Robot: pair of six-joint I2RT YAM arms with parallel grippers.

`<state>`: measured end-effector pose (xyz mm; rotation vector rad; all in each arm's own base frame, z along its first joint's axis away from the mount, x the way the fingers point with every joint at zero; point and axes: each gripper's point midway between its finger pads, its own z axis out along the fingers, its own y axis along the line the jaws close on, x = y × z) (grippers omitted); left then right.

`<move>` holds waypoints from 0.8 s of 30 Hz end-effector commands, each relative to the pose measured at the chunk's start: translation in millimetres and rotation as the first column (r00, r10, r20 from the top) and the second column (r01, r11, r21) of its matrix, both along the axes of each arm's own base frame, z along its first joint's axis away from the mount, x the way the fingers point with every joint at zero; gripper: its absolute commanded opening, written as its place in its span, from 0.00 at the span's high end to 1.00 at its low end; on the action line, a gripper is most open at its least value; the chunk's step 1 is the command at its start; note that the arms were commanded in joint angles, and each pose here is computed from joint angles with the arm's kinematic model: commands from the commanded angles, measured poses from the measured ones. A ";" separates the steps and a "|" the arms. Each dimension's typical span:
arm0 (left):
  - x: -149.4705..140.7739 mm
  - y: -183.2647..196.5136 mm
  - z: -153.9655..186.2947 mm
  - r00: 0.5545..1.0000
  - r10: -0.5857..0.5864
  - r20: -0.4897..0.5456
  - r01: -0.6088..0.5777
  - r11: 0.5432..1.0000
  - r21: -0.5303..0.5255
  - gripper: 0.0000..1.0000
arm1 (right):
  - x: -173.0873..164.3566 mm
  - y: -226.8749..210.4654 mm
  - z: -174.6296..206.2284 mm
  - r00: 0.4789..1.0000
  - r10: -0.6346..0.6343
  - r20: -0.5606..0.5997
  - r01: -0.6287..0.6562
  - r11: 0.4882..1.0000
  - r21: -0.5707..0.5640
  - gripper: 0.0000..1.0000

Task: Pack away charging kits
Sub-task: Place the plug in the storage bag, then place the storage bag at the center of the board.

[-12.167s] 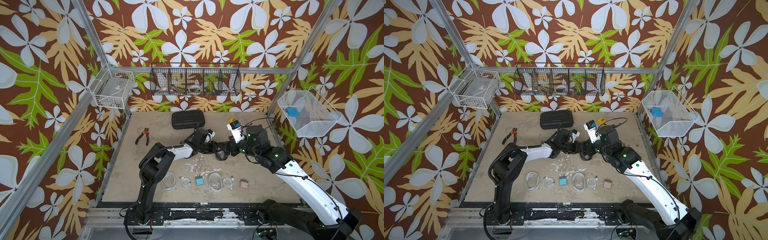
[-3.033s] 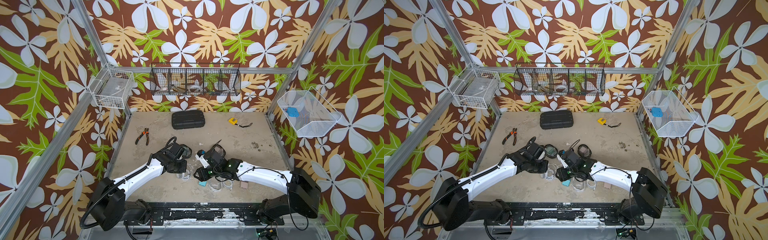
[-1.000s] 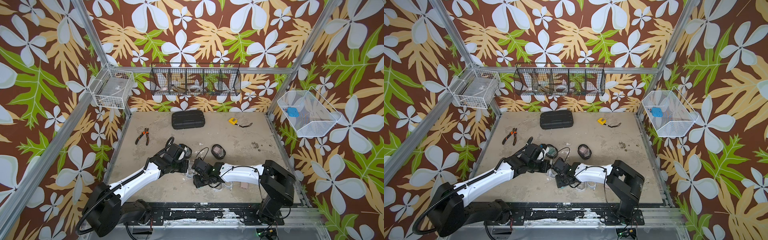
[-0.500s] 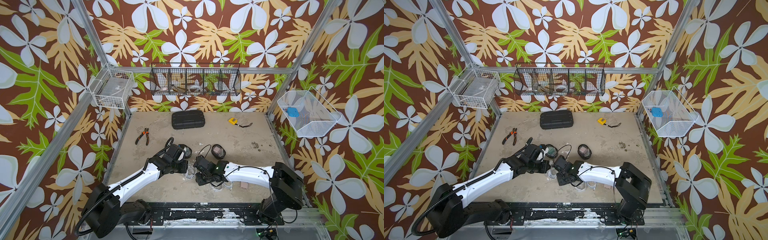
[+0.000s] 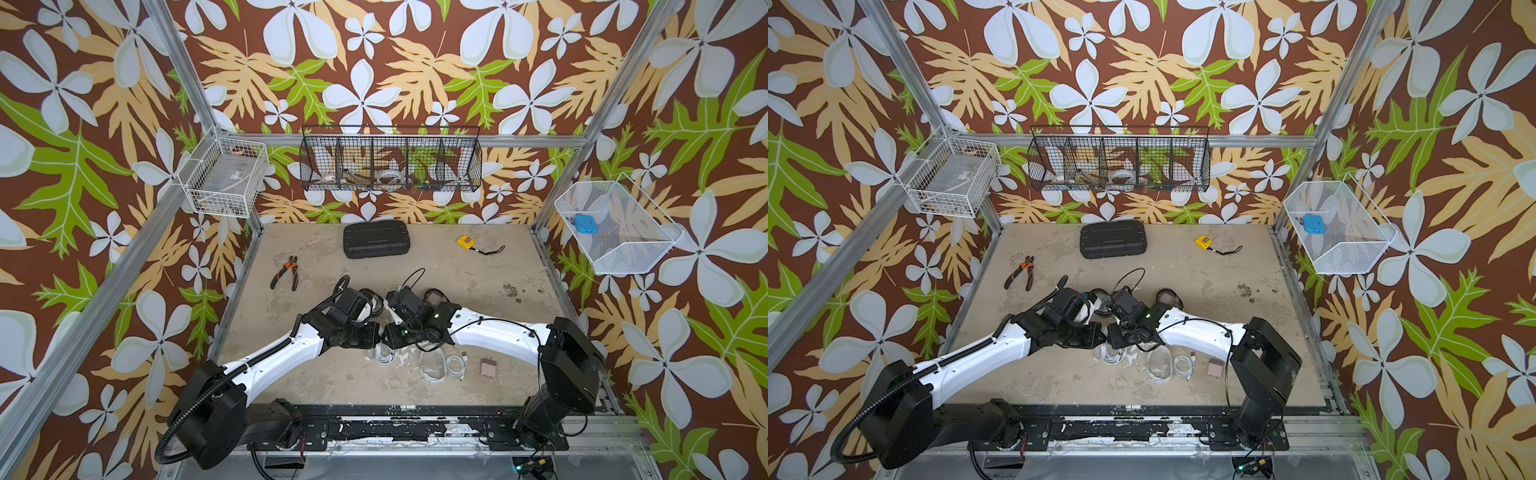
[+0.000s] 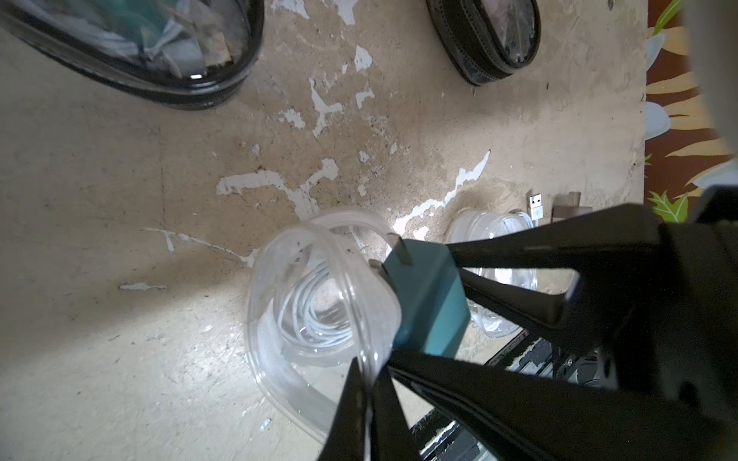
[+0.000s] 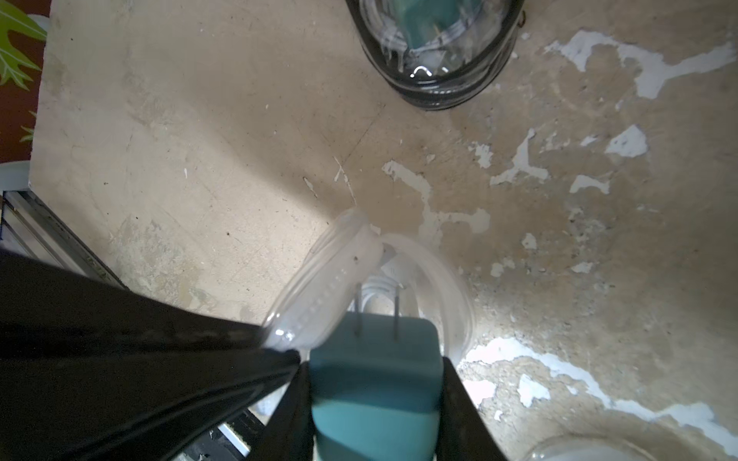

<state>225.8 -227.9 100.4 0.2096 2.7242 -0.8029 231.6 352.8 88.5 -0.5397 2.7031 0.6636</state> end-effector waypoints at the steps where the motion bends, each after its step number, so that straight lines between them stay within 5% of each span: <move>1: 1.5 -8.1 6.0 1.000 0.009 -0.011 -0.010 0.999 -0.052 1.00 | -1.8 14.3 -2.0 0.999 0.052 -0.005 -0.051 0.997 0.050 0.73; 14: 2.4 -13.6 2.8 0.997 0.058 -0.053 -0.065 0.987 -0.147 1.00 | 0.7 14.3 -41.6 0.995 0.053 -0.081 -0.050 0.998 0.047 0.71; 21: 5.5 -13.5 0.8 0.997 0.061 -0.054 -0.069 0.987 -0.146 1.00 | -4.7 24.7 -27.6 0.991 0.084 -0.102 -0.073 0.991 0.112 0.48; 24: 4.9 -12.0 -3.5 0.996 0.064 -0.059 -0.072 0.988 -0.135 1.00 | -7.9 24.9 -15.1 0.991 0.091 -0.098 -0.076 0.987 0.142 0.47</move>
